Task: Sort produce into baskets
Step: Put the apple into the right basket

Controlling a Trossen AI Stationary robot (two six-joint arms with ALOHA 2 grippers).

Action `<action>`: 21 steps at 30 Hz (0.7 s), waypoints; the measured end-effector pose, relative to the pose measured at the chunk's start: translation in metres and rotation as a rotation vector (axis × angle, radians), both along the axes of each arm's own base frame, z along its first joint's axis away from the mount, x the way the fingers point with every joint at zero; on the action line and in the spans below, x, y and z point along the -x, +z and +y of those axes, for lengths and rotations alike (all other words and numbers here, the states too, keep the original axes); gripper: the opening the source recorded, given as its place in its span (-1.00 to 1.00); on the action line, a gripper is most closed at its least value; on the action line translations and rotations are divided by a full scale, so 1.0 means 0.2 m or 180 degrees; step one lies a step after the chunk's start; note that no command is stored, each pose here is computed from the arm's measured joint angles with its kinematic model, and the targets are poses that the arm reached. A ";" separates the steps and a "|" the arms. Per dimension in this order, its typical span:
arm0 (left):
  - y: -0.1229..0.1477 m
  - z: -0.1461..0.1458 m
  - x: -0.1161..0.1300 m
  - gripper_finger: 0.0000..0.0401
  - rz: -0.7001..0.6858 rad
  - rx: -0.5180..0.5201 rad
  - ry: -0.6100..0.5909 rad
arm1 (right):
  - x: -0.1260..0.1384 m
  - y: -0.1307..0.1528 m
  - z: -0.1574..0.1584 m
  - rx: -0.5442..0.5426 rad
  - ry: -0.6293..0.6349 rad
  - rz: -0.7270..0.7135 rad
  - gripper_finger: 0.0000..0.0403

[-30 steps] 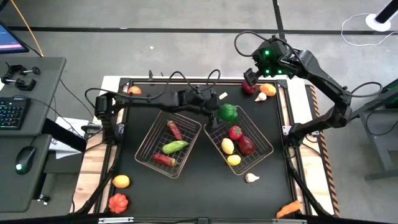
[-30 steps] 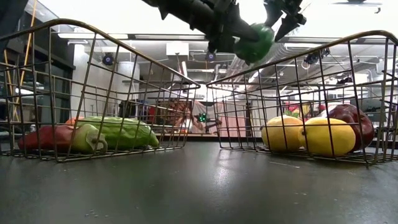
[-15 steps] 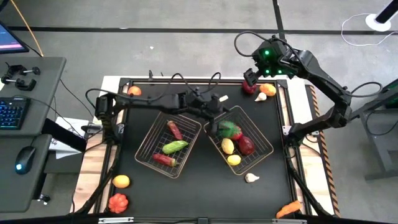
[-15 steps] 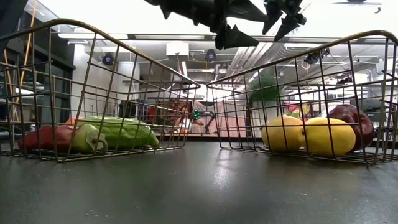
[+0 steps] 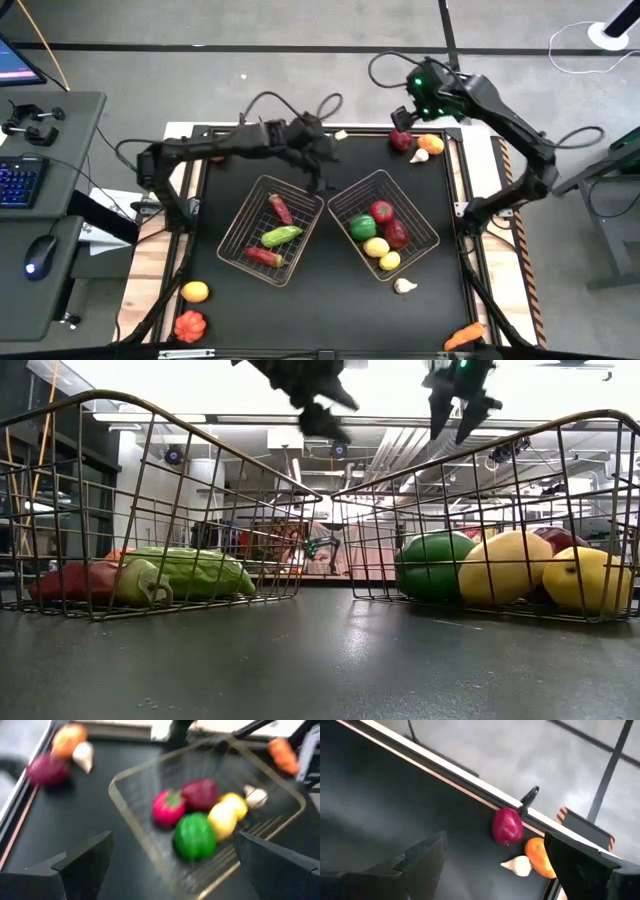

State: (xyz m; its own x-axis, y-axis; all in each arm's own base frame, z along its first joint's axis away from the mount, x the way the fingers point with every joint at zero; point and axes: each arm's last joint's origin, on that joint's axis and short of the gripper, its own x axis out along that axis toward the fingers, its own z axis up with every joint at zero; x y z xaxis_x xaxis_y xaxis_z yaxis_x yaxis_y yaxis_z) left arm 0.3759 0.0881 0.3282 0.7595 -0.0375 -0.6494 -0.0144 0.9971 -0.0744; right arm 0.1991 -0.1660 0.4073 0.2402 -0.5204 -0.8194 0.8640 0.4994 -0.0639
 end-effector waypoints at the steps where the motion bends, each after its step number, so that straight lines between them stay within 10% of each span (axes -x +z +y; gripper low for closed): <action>1: -0.01 0.03 0.04 0.99 0.0080 0.0039 0.0077 | -0.01 -0.03 -0.04 -0.0068 0.0008 0.0042 0.63; 12: -0.07 0.18 0.43 0.99 -0.0012 0.0760 0.1072 | -0.02 -0.55 -0.65 -0.1118 -0.0001 0.0473 0.63; 21: -0.11 0.11 0.65 0.99 -0.0283 0.0972 0.1707 | 0.00 -0.66 -0.74 -0.1340 -0.0128 0.0489 0.63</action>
